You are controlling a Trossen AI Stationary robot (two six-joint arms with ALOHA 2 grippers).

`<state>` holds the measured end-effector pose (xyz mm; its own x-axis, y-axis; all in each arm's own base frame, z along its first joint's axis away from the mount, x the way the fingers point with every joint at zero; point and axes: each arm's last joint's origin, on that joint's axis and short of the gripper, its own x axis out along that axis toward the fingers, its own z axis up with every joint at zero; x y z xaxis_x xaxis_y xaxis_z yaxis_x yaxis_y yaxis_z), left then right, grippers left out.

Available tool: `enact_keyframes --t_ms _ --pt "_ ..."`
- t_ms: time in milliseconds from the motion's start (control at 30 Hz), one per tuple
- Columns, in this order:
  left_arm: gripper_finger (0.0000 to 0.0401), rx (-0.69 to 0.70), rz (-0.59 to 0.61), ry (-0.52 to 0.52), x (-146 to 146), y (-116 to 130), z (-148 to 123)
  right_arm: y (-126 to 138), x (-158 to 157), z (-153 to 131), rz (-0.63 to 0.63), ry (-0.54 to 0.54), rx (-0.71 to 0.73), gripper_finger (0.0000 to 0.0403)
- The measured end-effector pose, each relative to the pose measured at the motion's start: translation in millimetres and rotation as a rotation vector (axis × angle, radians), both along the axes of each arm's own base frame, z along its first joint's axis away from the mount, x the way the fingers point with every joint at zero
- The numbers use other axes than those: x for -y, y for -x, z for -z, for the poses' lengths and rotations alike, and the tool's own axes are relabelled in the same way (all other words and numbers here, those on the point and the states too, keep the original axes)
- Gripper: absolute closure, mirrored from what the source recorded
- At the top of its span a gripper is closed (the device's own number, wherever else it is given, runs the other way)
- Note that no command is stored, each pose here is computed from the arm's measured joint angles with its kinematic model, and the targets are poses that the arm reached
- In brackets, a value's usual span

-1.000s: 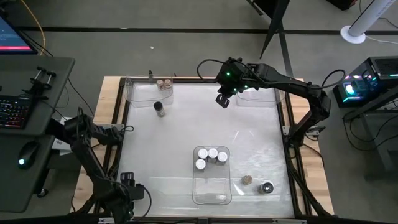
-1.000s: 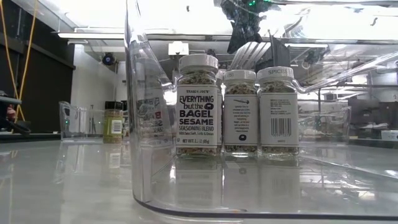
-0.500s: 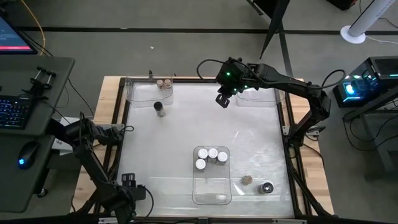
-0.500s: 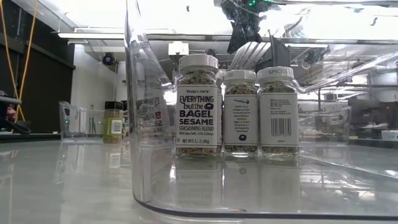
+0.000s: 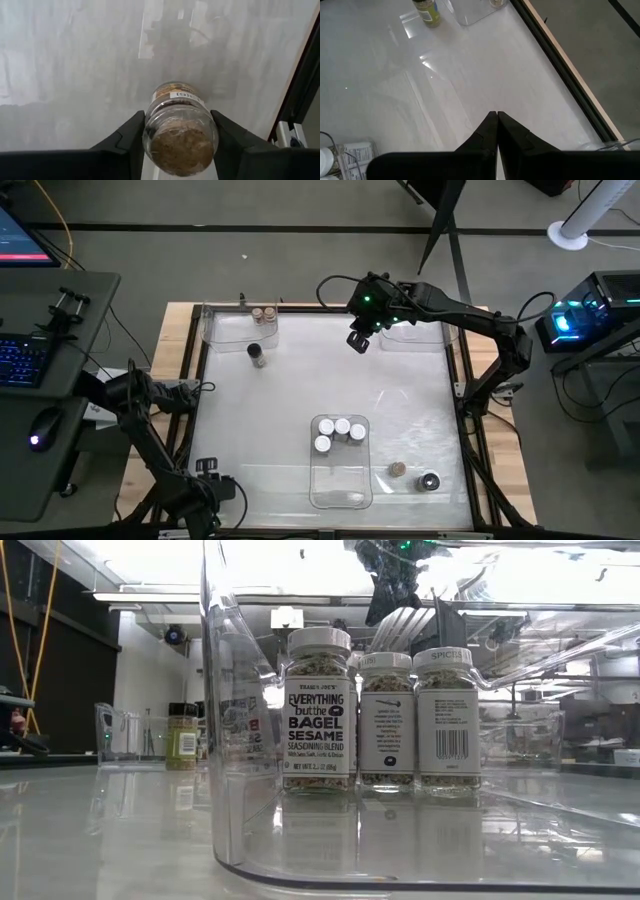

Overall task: Sort spices by type
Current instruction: Put the left brown seasoning bottle into the top left transparent bin

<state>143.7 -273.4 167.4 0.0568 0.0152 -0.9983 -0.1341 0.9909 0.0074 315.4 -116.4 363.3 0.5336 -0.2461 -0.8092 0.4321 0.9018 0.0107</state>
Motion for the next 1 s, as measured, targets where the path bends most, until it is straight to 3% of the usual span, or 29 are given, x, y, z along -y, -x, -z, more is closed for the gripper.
enact_keyframes --t_ms 133,267,467,567,700,833,1000 --pt "0.0256 -0.024 0.010 -0.069 -17 -1 -12 0 0 0 -0.002 0.001 0.000 0.0403" --pt "0.0256 0.023 0.038 -0.252 -57 -7 -42 0 0 0 -0.013 0.008 -0.004 0.0403" --pt "0.0256 0.220 -0.024 -0.398 -143 -42 -96 0 0 0 -0.020 0.012 -0.006 0.0403" --pt "0.0256 0.328 -0.156 -0.499 -201 -60 -117 0 0 0 -0.022 0.014 -0.007 0.0403" --pt "0.0256 0.470 -0.292 -0.490 -273 -87 -136 1 2 0 -0.023 0.020 -0.009 0.0403" --pt "0.0256 0.581 -0.211 -0.435 -331 -106 -145 3 7 0 0.022 -0.002 0.001 0.0403" --pt "0.0256 0.364 -0.271 -0.501 -409 -98 -153 4 6 -2 0.048 -0.056 0.029 0.0403"
